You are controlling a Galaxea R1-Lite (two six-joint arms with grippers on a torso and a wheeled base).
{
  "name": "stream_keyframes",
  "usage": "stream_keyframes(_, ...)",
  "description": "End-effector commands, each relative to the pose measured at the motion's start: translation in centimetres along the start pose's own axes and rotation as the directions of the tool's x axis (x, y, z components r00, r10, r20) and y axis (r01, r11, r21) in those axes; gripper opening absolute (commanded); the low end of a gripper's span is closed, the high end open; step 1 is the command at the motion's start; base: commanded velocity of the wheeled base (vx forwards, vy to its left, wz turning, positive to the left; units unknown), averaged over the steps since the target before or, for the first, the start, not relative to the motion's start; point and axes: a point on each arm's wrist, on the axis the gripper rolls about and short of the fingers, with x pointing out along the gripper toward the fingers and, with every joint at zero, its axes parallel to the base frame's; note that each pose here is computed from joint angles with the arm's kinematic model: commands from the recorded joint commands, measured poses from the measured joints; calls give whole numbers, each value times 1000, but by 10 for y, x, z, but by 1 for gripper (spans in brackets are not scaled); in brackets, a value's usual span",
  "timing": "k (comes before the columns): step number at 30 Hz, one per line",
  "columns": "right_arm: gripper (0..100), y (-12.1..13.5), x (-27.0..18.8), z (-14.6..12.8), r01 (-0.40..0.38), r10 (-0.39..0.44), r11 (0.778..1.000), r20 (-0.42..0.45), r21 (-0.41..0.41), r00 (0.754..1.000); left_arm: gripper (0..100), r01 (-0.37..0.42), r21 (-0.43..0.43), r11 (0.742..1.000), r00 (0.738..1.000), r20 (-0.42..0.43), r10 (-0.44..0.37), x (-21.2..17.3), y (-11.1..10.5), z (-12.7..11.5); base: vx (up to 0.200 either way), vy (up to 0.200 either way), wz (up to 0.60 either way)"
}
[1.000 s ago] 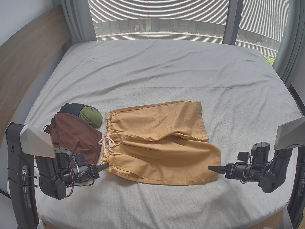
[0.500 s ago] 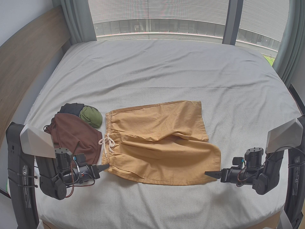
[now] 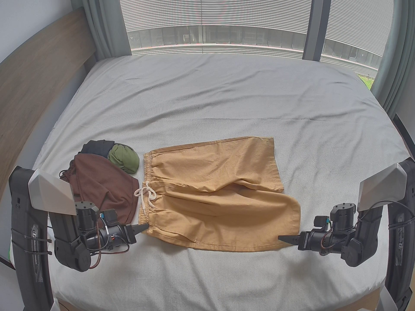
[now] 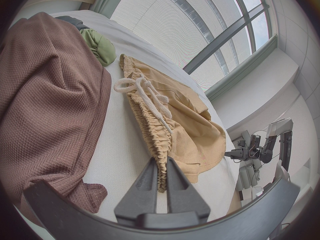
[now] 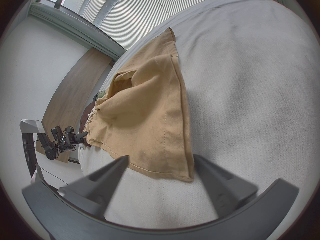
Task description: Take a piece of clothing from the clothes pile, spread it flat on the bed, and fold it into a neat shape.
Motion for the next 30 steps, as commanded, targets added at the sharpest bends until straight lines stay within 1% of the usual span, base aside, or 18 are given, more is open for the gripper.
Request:
stream_keyframes(1,0,-1,0,-2,4,-4,1000,-9,5,1000,0,-2,-1,1000,1000,-6,2,1,1,-2,0,0,0)
stream_keyframes(11,0,3,-8,-7,10,-9,1000,-31,16,999,0,-10,-17,1000,1000,-14,9,-4,2,-4,0,0,0)
stream_keyframes(14,0,6,-14,-8,12,-11,1000,-36,19,999,0,-6,-17,1000,1000,-8,6,-14,-6,0,0,0,0)
stream_keyframes(19,0,8,-22,-14,21,-19,999,-62,32,998,0,24,-35,999,999,-38,-25,-30,-17,-2,0,0,0)
stream_keyframes(20,0,8,-22,-14,21,-19,999,-62,32,998,0,24,-35,999,999,-38,-25,-30,-17,-2,0,0,0)
stream_keyframes(22,0,8,-25,-19,27,-24,999,-80,40,996,0,-2,-52,999,998,-57,-1,-39,-16,-9,0,0,0)
stream_keyframes(26,0,11,-25,-22,24,-20,999,-96,38,995,0,-21,-23,1000,998,-62,20,-44,-9,-11,0,0,0)
stream_keyframes(30,0,12,-24,-24,21,-17,999,-104,36,994,0,-29,-18,999,996,-81,27,-42,-5,-17,0,0,0)
